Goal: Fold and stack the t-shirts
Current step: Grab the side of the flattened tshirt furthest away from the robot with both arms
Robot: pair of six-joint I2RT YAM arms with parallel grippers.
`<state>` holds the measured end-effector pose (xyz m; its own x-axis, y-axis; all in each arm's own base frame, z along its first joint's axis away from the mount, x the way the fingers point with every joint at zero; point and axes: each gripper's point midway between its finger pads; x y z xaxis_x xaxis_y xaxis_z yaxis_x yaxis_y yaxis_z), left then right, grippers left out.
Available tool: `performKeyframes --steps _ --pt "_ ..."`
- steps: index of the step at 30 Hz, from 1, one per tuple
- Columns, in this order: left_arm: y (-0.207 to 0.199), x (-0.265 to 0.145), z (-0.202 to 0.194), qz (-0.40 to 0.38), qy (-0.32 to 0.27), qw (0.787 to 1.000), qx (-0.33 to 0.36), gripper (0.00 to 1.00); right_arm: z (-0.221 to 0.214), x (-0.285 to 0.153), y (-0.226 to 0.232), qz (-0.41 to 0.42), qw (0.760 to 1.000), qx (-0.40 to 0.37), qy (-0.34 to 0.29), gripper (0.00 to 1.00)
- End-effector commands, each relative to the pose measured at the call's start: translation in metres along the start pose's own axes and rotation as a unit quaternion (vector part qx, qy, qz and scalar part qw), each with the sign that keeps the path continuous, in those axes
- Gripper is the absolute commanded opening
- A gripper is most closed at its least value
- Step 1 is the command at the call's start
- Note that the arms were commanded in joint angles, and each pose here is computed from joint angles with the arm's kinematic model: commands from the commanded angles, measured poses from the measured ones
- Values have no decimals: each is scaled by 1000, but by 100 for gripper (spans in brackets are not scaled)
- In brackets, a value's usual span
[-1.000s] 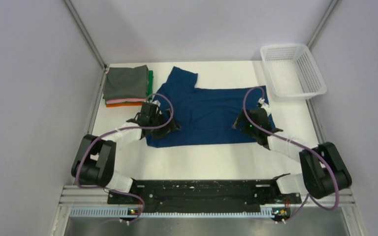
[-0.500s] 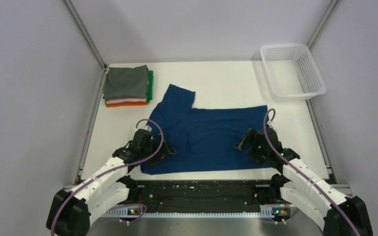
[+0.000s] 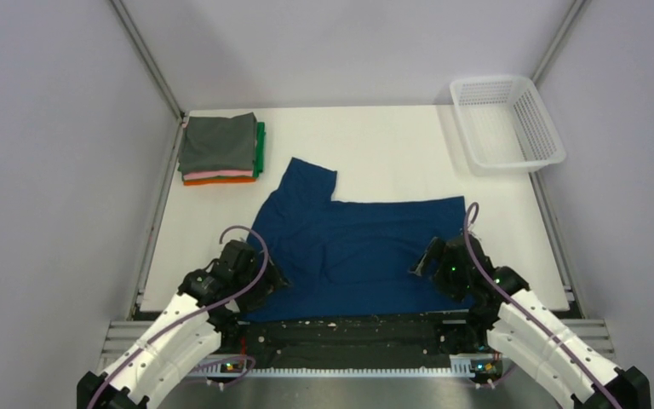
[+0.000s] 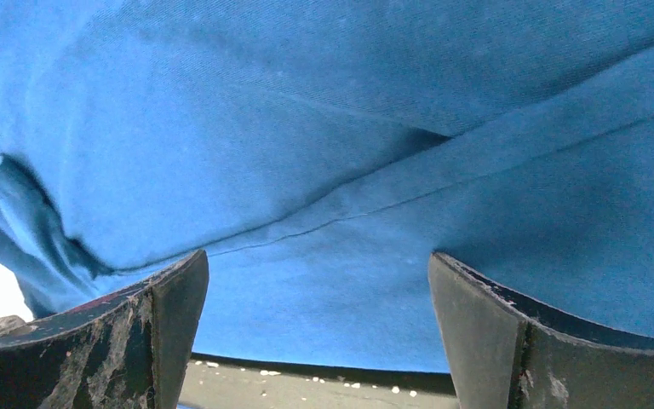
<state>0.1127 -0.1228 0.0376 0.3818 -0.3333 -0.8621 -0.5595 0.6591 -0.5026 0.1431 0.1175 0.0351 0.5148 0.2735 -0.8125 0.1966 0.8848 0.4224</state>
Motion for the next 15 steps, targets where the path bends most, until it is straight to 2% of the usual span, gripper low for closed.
performKeyframes --steps 1,7,11,15 --pt "-10 -16 2 0 0 1000 15 99 23 -17 0 -21 998 -37 -43 99" --pt "-61 -38 32 -47 -59 995 72 99 92 -51 32 4 982 -66 -178 99" --pt "-118 -46 60 -102 -106 982 116 99 127 -67 42 2 965 -70 -253 99" --pt "-173 -43 98 -82 -152 972 161 99 155 -66 49 -38 954 -110 -276 99"
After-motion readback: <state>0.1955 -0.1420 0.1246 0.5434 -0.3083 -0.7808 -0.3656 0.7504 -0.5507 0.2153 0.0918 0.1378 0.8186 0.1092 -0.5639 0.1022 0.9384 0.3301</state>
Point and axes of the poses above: each gripper's point midway between its finger pads, its own x axis out along the fingers, its own y axis along the line the jaws close on, z = x × y, and after that the axes turned 11 degrees about -x, right-handed
